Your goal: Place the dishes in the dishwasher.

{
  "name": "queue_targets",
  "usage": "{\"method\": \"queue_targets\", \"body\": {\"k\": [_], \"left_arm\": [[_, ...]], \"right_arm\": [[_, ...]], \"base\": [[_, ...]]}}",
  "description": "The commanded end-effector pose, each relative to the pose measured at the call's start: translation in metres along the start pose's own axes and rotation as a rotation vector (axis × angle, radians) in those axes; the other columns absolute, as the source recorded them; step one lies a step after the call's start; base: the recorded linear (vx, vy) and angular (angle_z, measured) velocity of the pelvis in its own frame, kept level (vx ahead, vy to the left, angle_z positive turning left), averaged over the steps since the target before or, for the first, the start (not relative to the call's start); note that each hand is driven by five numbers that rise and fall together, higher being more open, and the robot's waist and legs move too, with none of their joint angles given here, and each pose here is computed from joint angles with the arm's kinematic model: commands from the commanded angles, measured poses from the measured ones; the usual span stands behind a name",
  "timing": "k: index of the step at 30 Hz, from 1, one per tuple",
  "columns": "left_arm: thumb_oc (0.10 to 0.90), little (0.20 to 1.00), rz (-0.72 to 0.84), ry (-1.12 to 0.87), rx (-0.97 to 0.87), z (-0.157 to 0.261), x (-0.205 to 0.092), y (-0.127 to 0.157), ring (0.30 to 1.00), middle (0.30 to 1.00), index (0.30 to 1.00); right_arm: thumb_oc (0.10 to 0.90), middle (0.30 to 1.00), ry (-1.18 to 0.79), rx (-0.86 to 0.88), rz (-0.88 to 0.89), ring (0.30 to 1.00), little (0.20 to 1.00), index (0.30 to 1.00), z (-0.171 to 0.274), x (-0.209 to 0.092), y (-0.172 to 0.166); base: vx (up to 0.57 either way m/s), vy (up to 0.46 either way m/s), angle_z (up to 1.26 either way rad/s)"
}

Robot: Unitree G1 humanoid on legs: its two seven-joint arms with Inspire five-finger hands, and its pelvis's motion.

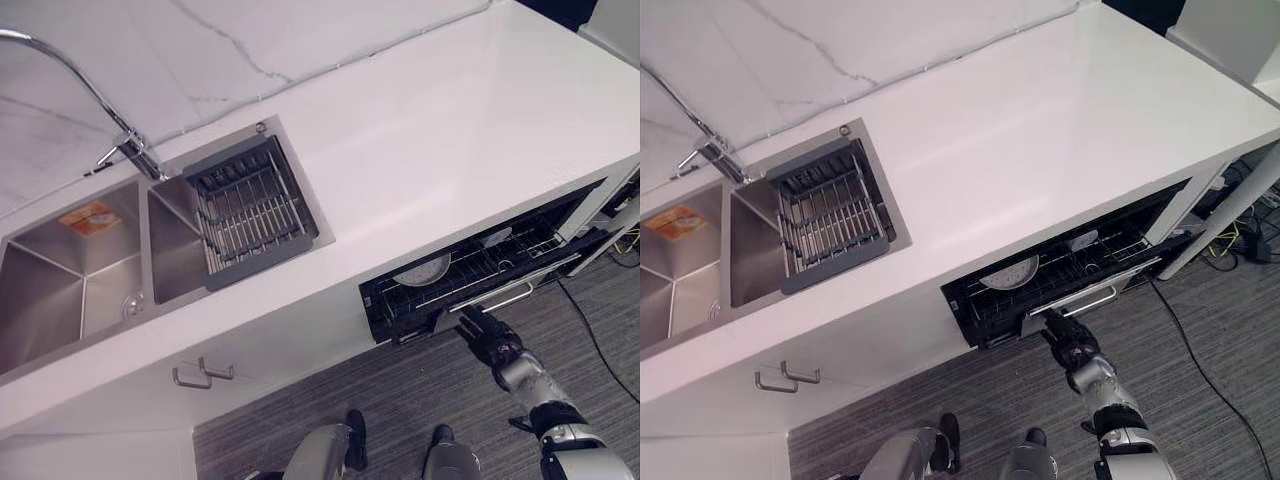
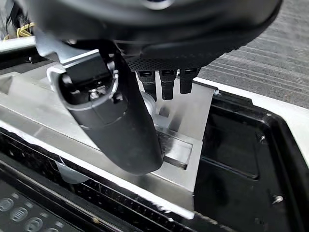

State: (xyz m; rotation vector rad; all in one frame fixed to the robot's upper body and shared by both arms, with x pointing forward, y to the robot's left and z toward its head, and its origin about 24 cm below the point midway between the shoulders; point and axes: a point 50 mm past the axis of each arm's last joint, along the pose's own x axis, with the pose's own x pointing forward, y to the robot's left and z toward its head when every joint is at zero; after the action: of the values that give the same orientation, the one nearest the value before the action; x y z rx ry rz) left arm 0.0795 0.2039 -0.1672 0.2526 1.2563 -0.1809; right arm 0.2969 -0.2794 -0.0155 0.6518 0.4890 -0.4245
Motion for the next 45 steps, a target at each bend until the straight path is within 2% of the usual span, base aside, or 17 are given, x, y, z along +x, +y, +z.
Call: {"method": "queue_targets", "body": {"k": [1, 3, 6, 17, 26, 29, 33, 35, 36, 39, 43, 45], "left_arm": [[0.8, 0.9, 0.112, 0.024, -0.008, -0.002, -0.006, 0.039, 0.9, 0.9, 0.9], [0.8, 0.9, 0.12, 0.003, 0.007, 0.006, -0.007, 0.046, 0.9, 0.9, 0.9], [0.8, 0.9, 0.144, -0.013, -0.012, 0.01, -0.007, 0.05, 0.9, 0.9, 0.9], [0.8, 0.9, 0.164, -0.107, -0.132, 0.039, -0.009, 0.064, 0.9, 0.9, 0.9], [0.8, 0.9, 0.072, -0.178, -0.139, 0.057, -0.012, 0.067, 0.9, 0.9, 0.9], [0.8, 0.9, 0.014, -0.298, -0.101, 0.072, -0.016, 0.066, 0.9, 0.9, 0.9], [0.8, 0.9, -0.022, -0.291, -0.13, 0.073, -0.016, 0.065, 0.9, 0.9, 0.9], [0.8, 0.9, -0.053, -0.284, -0.207, 0.072, -0.015, 0.062, 0.9, 0.9, 0.9], [0.8, 0.9, -0.061, -0.279, -0.209, 0.071, -0.014, 0.06, 0.9, 0.9, 0.9], [0.8, 0.9, -0.096, -0.273, -0.265, 0.067, -0.012, 0.055, 0.9, 0.9, 0.9], [0.8, 0.9, -0.117, -0.243, -0.282, 0.056, -0.01, 0.045, 0.9, 0.9, 0.9], [0.8, 0.9, -0.114, -0.231, -0.292, 0.052, -0.01, 0.044, 0.9, 0.9, 0.9]], "right_arm": [[0.8, 0.9, -0.233, -0.076, 0.331, 0.9, 0.9, 0.9, 0.074, -0.004, 0.116], [0.8, 0.9, -0.298, -0.112, 0.36, 0.9, 0.9, 0.9, 0.094, -0.009, 0.136], [0.8, 0.9, -0.351, -0.169, 0.355, 0.9, 0.9, 0.9, 0.107, -0.014, 0.148], [0.8, 0.9, -0.5, -0.2, 0.428, 0.9, 0.9, 0.9, 0.155, -0.043, 0.204], [0.8, 0.9, -0.527, -0.207, 0.461, 0.9, 0.9, 0.9, 0.165, -0.051, 0.216], [0.8, 0.9, -0.493, -0.215, 0.446, 0.9, 0.9, 0.9, 0.155, -0.044, 0.209], [0.8, 0.9, -0.432, -0.186, 0.42, 0.9, 0.9, 0.9, 0.136, -0.032, 0.194], [0.8, 0.9, -0.346, -0.164, 0.4, 0.9, 0.9, 0.9, 0.103, -0.018, 0.174], [0.8, 0.9, -0.275, -0.153, 0.401, 0.9, 0.9, 0.9, 0.071, -0.008, 0.159], [0.8, 0.9, -0.217, -0.162, 0.394, 0.9, 0.9, 0.9, 0.023, -0.003, 0.134], [0.8, 0.9, -0.167, -0.039, 0.34, 0.9, 0.9, 0.9, -0.016, -0.006, 0.097], [0.8, 0.9, -0.172, -0.028, 0.355, 0.9, 0.9, 0.9, -0.021, -0.009, 0.089]], "base": [[-0.13, -0.011, 0.05], [-0.08, -0.017, 0.24], [0.01, -0.001, 0.1], [0.02, 0.006, 0.17], [-0.04, -0.03, 0.12], [-0.07, -0.028, 0.07], [-0.09, -0.019, 0.0], [-0.22, -0.038, -0.02], [-0.16, -0.088, 0.01], [-0.13, -0.066, -0.1], [-0.1, -0.038, -0.06], [-0.11, -0.036, -0.13]]}}
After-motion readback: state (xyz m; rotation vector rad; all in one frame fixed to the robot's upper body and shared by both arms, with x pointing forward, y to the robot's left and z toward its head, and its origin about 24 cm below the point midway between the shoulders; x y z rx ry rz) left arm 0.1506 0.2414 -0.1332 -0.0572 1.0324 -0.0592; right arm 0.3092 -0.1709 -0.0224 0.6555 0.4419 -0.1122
